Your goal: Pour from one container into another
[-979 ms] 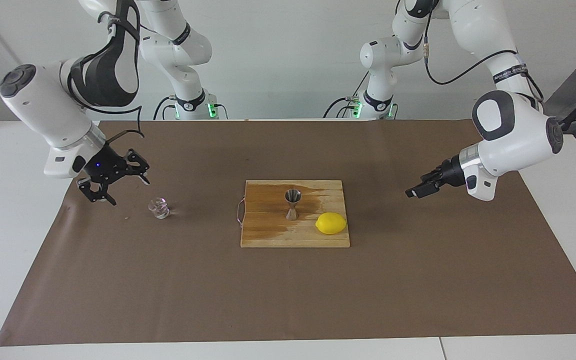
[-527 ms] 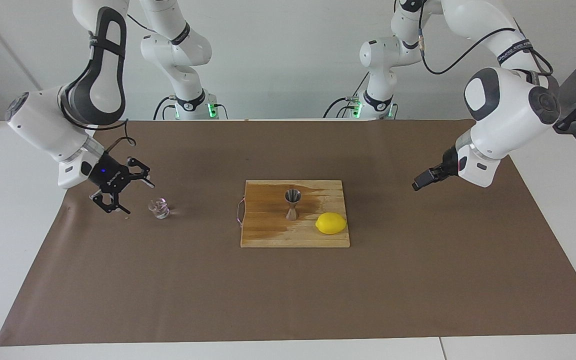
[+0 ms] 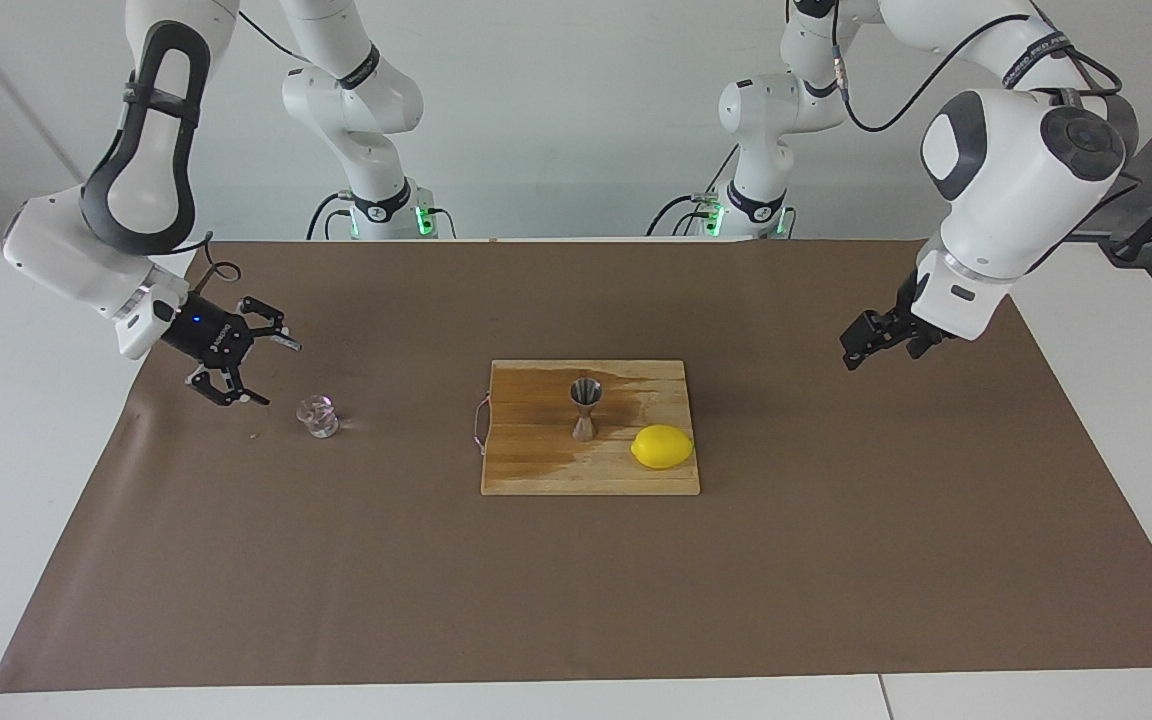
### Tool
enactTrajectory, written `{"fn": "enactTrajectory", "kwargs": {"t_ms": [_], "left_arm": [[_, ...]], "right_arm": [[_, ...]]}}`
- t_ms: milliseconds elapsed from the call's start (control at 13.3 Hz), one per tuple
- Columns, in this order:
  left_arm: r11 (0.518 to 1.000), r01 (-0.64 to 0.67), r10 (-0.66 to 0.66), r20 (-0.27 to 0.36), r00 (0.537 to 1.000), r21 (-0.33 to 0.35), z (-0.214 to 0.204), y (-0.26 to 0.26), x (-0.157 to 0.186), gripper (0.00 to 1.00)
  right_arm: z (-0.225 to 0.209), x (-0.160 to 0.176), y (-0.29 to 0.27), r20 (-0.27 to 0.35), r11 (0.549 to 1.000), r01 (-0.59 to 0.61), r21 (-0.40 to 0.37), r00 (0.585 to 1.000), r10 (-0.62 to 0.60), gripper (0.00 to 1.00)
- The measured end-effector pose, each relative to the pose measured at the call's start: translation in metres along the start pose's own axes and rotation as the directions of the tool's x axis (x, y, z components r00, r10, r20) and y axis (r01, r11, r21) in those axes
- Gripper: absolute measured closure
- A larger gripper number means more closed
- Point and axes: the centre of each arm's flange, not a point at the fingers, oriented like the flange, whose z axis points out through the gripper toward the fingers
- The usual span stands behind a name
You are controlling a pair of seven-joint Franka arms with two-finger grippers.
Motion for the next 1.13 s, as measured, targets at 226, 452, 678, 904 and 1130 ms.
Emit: {"fn": "enactTrajectory", "kwargs": {"t_ms": [226, 452, 678, 904, 1130], "left_arm": [[0.997, -0.071, 0.071, -0.050, 0.996, 0.001, -0.028, 0.005, -0.012, 0.00], [0.995, -0.098, 0.098, -0.058, 0.994, 0.009, -0.050, 0.010, -0.030, 0.00], [0.992, -0.123, 0.124, -0.026, 0.992, 0.021, -0.061, 0.004, -0.044, 0.00], [0.993, -0.118, 0.118, -0.009, 0.993, 0.030, -0.065, -0.021, -0.045, 0.00], [0.991, -0.127, 0.127, 0.002, 0.992, 0.037, -0.065, -0.038, -0.043, 0.00]], "right_arm": [[0.016, -0.023, 0.004, -0.089, 0.998, 0.054, -0.011, 0.995, -0.055, 0.00], [0.047, -0.044, 0.017, -0.144, 0.996, 0.084, -0.009, 0.986, -0.085, 0.00], [0.052, -0.048, 0.027, -0.141, 0.995, 0.097, -0.011, 0.985, -0.098, 0.00], [0.060, -0.053, 0.031, -0.163, 0.995, 0.097, -0.017, 0.982, -0.099, 0.00], [0.069, -0.059, 0.032, -0.175, 0.994, 0.106, -0.016, 0.979, -0.107, 0.00]]}}
